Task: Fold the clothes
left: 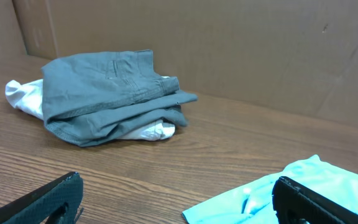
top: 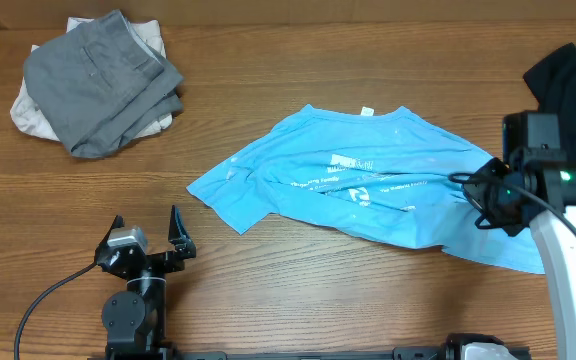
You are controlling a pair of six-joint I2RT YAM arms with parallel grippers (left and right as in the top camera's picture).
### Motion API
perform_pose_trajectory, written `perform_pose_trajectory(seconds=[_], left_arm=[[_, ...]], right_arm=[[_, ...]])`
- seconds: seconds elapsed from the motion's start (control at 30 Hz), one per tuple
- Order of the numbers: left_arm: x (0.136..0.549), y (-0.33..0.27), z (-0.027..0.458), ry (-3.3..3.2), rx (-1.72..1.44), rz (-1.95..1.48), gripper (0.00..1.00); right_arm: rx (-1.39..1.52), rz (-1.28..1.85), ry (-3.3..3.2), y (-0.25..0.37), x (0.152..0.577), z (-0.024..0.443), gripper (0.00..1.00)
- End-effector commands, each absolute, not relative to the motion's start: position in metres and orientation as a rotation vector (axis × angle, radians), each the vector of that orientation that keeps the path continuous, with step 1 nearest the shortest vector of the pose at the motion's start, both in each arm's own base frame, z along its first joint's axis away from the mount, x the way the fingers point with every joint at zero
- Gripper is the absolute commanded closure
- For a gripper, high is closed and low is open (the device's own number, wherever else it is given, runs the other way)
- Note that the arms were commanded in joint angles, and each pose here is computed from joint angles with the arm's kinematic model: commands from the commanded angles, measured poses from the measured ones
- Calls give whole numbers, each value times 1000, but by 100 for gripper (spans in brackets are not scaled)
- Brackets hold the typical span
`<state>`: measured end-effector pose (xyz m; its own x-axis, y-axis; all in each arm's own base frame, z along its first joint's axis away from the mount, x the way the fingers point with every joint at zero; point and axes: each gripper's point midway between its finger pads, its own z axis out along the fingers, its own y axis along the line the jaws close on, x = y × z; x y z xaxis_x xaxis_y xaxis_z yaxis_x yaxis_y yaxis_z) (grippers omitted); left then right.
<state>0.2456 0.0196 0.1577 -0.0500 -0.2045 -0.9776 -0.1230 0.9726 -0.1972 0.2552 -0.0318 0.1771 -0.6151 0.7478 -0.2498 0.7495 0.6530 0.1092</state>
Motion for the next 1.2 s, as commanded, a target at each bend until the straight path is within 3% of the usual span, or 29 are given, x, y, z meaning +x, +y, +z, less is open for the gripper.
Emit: perform_pose_trajectory(seconds=[0.0, 0.07, 0.1, 0.6, 0.63, 0.67, 0.7, 0.73, 0.97, 1.17], left_arm=[[245, 22, 158, 1619, -245, -46, 0], [245, 22, 158, 1619, -245, -46, 0], [245, 22, 158, 1619, -245, -46, 0], [245, 22, 158, 1619, -245, -46, 0], [245, 22, 158, 1619, -245, -46, 0], [245, 22, 158, 1619, -245, -46, 0], [245, 22, 158, 1619, -245, -46, 0], [245, 22, 158, 1619, -245, -46, 0], [245, 22, 158, 1619, -245, -46, 0], [245, 22, 158, 1619, -245, -46, 0]], right_arm=[[1188, -49, 2579, -39, 261, 181, 71], [1151, -51, 2591, -39, 262, 182, 48], [1133, -53, 2598, -39, 263, 182, 46], [1271, -148, 2609, -44, 220, 188, 42], [1267, -142, 2597, -44, 218, 191, 36], [1264, -137, 2589, -44, 216, 193, 18], [1261, -134, 2584, -44, 213, 195, 8], [1256, -133, 2583, -44, 211, 195, 5], [1313, -176, 2624, -43, 190, 166, 1], [1315, -45, 2648, -29, 199, 139, 0]])
